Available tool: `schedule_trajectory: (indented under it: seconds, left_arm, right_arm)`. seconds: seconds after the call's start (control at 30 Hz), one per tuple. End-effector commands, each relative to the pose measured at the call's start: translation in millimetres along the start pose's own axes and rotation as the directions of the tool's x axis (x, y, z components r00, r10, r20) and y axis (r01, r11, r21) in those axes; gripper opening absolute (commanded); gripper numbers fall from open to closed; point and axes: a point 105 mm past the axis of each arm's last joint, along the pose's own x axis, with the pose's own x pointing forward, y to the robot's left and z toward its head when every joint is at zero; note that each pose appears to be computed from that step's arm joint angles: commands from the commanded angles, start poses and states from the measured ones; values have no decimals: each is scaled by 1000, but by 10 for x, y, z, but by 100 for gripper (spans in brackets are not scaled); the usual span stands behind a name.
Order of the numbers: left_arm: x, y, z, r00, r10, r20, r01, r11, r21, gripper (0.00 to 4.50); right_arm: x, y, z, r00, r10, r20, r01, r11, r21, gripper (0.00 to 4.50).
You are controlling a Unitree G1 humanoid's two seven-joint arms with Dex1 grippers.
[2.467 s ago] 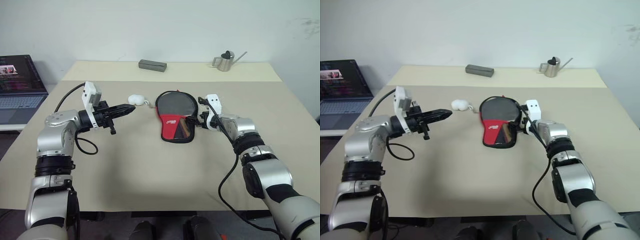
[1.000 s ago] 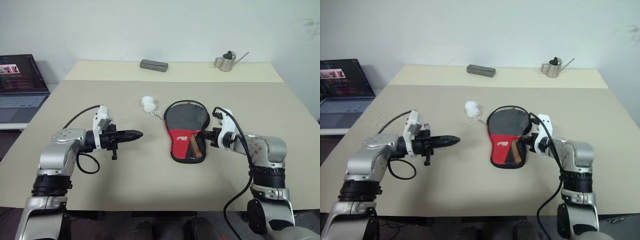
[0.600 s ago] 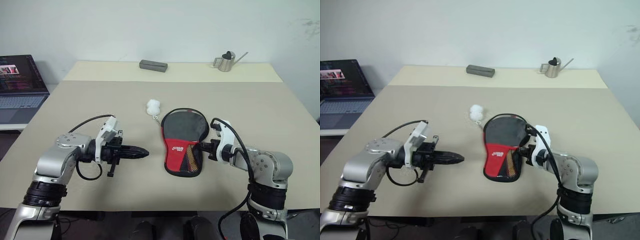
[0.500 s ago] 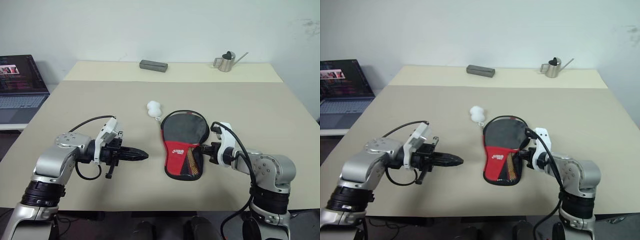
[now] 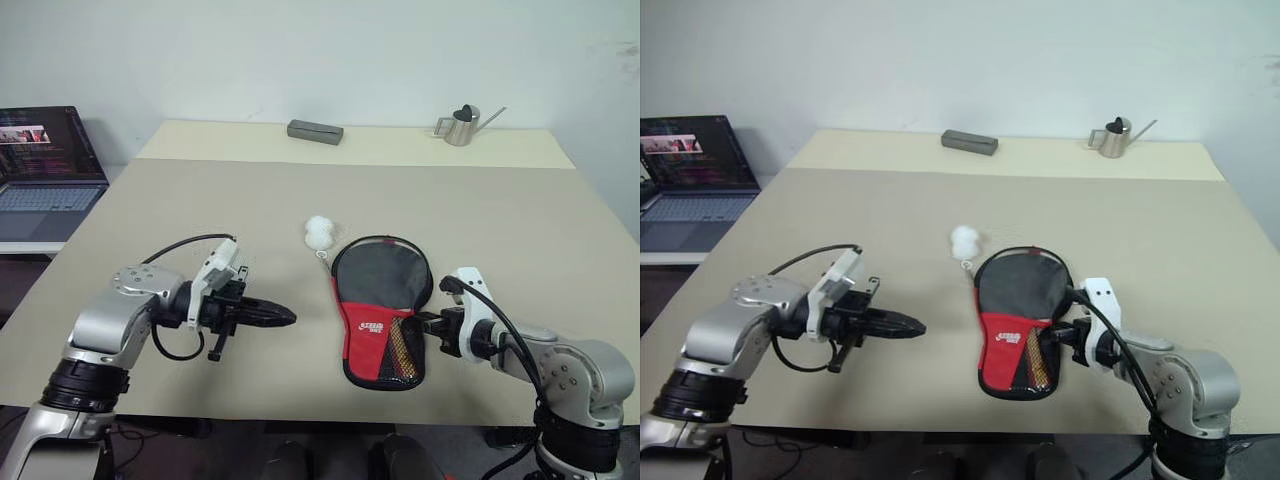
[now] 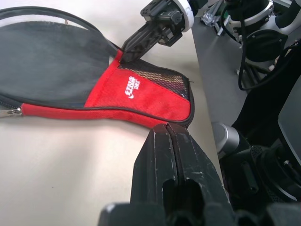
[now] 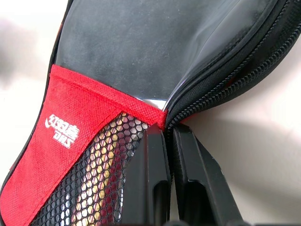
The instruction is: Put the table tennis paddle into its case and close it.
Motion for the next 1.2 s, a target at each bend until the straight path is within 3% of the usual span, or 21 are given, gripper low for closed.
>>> schedule_trajectory:
  seconds: [0.03,1.2]
  left_arm:
    - [3,-50,71,999,-48,6,47,998,36,0]
    - [10,-50,6,998,-61,6,61,998,25,0]
  right_arm:
    - [-48,23,-147,998,16,-64,-17,1000,-12,1]
    - [-264,-97,-386,989,-33,-145,28,999,-40,1]
